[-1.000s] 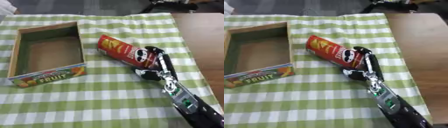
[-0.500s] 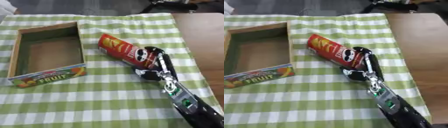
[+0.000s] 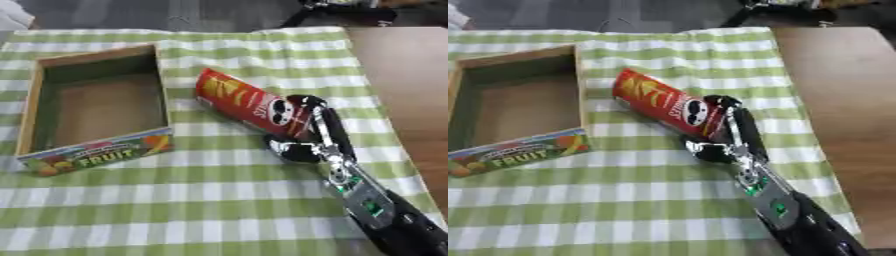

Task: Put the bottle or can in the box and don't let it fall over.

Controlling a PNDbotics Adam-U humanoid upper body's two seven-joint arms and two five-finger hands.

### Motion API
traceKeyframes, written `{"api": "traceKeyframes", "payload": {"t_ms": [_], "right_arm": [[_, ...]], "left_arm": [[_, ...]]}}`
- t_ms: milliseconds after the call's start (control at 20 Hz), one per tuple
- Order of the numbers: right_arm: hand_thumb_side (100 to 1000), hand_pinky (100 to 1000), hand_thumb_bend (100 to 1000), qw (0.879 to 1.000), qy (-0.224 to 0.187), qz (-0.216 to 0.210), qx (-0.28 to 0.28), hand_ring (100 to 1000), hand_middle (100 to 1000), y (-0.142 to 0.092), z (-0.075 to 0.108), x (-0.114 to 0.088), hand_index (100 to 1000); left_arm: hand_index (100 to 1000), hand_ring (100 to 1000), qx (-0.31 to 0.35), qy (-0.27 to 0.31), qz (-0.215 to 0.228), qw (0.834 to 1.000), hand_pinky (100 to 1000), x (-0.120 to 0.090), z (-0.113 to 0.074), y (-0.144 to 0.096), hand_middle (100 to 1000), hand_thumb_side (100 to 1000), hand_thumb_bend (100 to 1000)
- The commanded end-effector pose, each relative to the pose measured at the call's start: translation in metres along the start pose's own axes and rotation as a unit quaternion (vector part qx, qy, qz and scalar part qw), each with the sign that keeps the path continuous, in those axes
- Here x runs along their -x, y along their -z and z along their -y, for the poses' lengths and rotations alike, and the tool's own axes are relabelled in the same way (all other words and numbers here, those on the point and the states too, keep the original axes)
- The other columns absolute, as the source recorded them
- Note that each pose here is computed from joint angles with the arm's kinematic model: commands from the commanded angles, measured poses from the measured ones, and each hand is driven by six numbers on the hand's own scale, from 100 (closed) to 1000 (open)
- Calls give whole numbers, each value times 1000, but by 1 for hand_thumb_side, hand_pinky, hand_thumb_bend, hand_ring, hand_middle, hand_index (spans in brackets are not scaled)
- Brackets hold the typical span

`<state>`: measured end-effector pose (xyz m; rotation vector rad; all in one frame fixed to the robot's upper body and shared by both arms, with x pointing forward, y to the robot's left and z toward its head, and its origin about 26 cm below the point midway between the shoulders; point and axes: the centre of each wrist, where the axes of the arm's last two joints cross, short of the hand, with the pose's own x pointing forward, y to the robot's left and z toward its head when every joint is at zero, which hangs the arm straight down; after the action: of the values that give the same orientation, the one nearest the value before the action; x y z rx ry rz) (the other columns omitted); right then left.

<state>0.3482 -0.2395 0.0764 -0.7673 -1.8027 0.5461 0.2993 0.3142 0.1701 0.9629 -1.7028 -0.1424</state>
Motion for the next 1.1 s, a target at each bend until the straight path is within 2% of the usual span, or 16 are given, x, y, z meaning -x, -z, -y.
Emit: {"api": "traceKeyframes", "payload": {"t_ms": [50, 300, 500, 650, 900, 1100], "right_arm": [[100, 222, 329, 1000, -19, 10, 0, 570, 513, 3, 6, 2, 681], [100, 197, 386, 1000, -21, 18, 6, 521, 463, 5, 7, 0, 624], [100, 194, 369, 1000, -11, 16, 8, 500, 437, 6, 7, -1, 598], [100, 161, 383, 1000, -2, 17, 10, 470, 395, 7, 6, -2, 547], [100, 104, 456, 999, 18, 21, 19, 410, 319, 8, 7, -3, 482], [100, 100, 513, 999, 29, 28, 28, 368, 268, 9, 7, -4, 440]], "left_arm": [[728, 634, -9, 3, 16, 1000, 610, -6, -7, 3, 625, 657, 100], [728, 634, -8, 3, 16, 1000, 613, -7, -7, 3, 625, 656, 100], [728, 633, -8, 2, 16, 1000, 613, -7, -7, 3, 624, 656, 100], [728, 633, -9, 1, 15, 1000, 615, -6, -7, 3, 624, 656, 100], [728, 633, -8, 1, 14, 1000, 618, -6, -7, 3, 625, 657, 100], [728, 632, -8, 1, 14, 1000, 619, -6, -7, 3, 624, 657, 100]]}}
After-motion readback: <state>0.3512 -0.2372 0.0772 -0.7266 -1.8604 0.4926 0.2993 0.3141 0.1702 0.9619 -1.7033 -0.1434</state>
